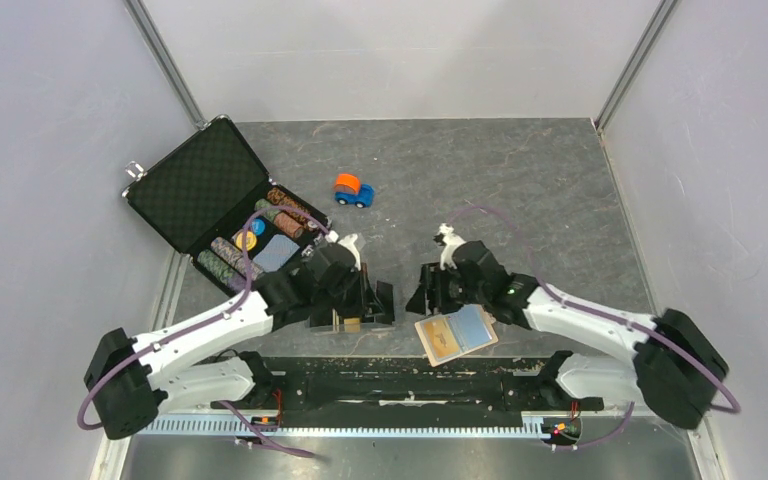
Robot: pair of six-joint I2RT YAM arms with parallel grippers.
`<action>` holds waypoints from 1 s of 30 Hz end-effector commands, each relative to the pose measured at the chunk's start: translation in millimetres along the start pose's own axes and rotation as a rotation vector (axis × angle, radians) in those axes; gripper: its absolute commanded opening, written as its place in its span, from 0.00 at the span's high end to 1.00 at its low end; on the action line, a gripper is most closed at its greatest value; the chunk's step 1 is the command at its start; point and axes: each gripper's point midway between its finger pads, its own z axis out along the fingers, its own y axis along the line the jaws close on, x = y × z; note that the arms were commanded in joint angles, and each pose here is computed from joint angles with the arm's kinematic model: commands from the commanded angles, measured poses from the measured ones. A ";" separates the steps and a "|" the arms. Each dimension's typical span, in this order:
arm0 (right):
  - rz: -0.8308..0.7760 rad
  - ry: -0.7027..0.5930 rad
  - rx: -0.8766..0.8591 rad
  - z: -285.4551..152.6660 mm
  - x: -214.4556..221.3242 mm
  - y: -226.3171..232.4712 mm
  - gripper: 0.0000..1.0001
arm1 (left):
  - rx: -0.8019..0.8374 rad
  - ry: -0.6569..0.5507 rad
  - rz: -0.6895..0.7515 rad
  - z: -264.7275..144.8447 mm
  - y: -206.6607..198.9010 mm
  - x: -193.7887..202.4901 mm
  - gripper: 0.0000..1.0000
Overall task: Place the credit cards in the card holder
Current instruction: Pick up the credit card from the storage box, then insert the credit card into the card holder.
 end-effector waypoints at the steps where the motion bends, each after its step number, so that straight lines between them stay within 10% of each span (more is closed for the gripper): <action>1: -0.005 -0.043 0.191 -33.9 3.6 -55.3 0.40 | 0.166 0.014 -0.100 10.5 -38.3 16.2 0.98; 12: 0.008 -0.050 0.630 -101.7 20.7 -158.6 0.09 | 0.212 0.075 -0.055 50.3 -94.6 61.3 0.98; 30: 0.136 0.107 0.409 -73.8 95.2 -152.4 0.25 | 0.043 0.181 0.073 44.5 -47.3 90.1 0.98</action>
